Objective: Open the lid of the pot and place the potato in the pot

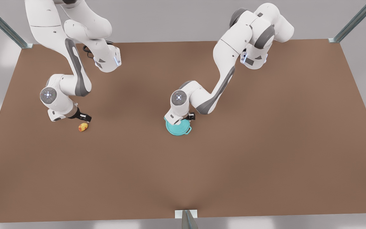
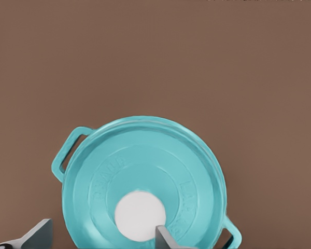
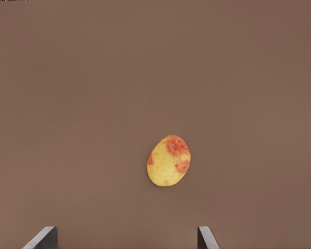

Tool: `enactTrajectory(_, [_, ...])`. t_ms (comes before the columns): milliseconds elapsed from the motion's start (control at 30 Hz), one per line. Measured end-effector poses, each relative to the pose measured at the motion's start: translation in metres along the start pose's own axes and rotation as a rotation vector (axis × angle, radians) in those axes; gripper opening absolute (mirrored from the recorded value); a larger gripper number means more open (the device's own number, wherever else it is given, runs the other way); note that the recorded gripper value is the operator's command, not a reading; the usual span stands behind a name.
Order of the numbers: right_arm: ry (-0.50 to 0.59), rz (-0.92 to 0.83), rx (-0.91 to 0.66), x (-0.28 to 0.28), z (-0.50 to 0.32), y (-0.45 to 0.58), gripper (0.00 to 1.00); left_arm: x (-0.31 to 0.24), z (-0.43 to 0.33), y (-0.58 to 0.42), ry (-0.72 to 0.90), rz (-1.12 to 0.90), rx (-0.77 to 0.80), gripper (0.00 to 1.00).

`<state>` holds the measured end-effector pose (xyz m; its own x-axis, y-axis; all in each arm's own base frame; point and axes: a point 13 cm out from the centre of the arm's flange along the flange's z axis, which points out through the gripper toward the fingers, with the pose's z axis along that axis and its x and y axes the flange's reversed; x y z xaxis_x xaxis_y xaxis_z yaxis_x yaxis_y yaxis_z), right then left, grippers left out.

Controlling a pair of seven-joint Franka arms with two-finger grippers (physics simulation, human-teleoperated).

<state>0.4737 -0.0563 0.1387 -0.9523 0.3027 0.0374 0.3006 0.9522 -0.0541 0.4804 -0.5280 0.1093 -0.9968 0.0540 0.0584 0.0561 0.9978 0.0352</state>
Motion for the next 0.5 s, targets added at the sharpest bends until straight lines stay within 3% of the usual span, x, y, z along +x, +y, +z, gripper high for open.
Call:
enactTrajectory(167, [-0.046, 0.115, -0.006, -0.019, 0.048, -0.028, 1.0, -0.003, -0.002, -0.011, -0.034, -0.062, 0.017, 1.0])
enactTrajectory(233, [-0.074, 0.135, -0.013, -0.026, 0.056, -0.025, 1.0, -0.01, -0.009, -0.013, -0.051, -0.092, 0.03, 0.85])
enactTrajectory(333, [-0.111, 0.164, -0.023, -0.034, 0.064, -0.023, 1.0, -0.018, -0.017, -0.015, -0.068, -0.131, 0.047, 0.72])
enactTrajectory(367, [-0.121, 0.173, -0.025, -0.036, 0.067, -0.023, 1.0, -0.019, -0.017, -0.015, -0.07, -0.143, 0.049, 0.61])
enactTrajectory(500, [-0.135, 0.21, -0.03, -0.033, 0.081, -0.026, 1.0, -0.023, -0.017, -0.013, -0.073, -0.185, 0.051, 0.36])
